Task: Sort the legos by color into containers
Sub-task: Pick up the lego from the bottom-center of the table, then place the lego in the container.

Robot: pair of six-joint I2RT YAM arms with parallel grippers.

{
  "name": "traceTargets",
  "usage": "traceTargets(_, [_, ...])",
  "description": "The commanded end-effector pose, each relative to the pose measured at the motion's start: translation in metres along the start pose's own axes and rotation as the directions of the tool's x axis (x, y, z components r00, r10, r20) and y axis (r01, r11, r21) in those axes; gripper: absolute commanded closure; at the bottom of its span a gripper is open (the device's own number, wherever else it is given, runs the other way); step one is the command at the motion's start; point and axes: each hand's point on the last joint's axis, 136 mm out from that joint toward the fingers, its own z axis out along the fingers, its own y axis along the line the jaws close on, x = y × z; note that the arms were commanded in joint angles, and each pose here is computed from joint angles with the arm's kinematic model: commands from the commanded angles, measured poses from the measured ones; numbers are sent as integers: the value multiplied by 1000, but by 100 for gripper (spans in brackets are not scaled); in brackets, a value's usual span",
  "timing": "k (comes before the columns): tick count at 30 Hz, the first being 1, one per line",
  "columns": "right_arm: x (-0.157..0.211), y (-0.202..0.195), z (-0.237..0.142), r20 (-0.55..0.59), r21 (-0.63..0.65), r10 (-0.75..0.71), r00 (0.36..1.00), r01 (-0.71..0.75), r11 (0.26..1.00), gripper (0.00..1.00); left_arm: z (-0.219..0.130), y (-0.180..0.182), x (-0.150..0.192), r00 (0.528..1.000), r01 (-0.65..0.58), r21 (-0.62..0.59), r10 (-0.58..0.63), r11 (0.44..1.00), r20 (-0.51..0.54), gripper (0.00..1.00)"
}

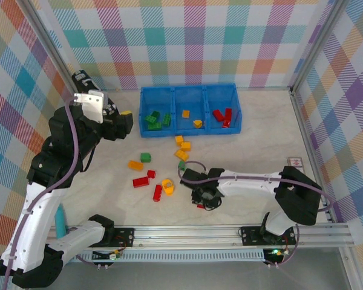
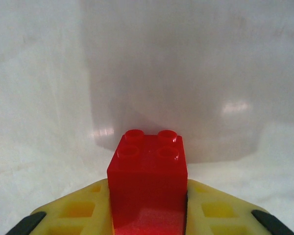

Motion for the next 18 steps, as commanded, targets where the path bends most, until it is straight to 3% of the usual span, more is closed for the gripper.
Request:
traceTargets(1, [-51,-8,-26,93,8,-86,992,86,996,71,3,2,-3,1000,-26,-21,26,999,1,0])
traceTargets(5, [-130,-23,-76,250,31,-149,957,146,989,71,4,5,-2,999,-33,-35,33,999,-8,0])
traceTargets(11, [-267,-27,-139,567,90,-213,796,197,976,71,9,6,-2,999,-42,-42,41,998,-23,0])
traceTargets(14, [-316,-21,-150,643,94,-221,733,211,973,71,11,5,-3,999,-47,-38,46,998,-29,0])
traceTargets(18, [-364,-7,-147,685,29,-192,703,238,971,70,16,5,2,998,-59,-38,57,998,-41,0])
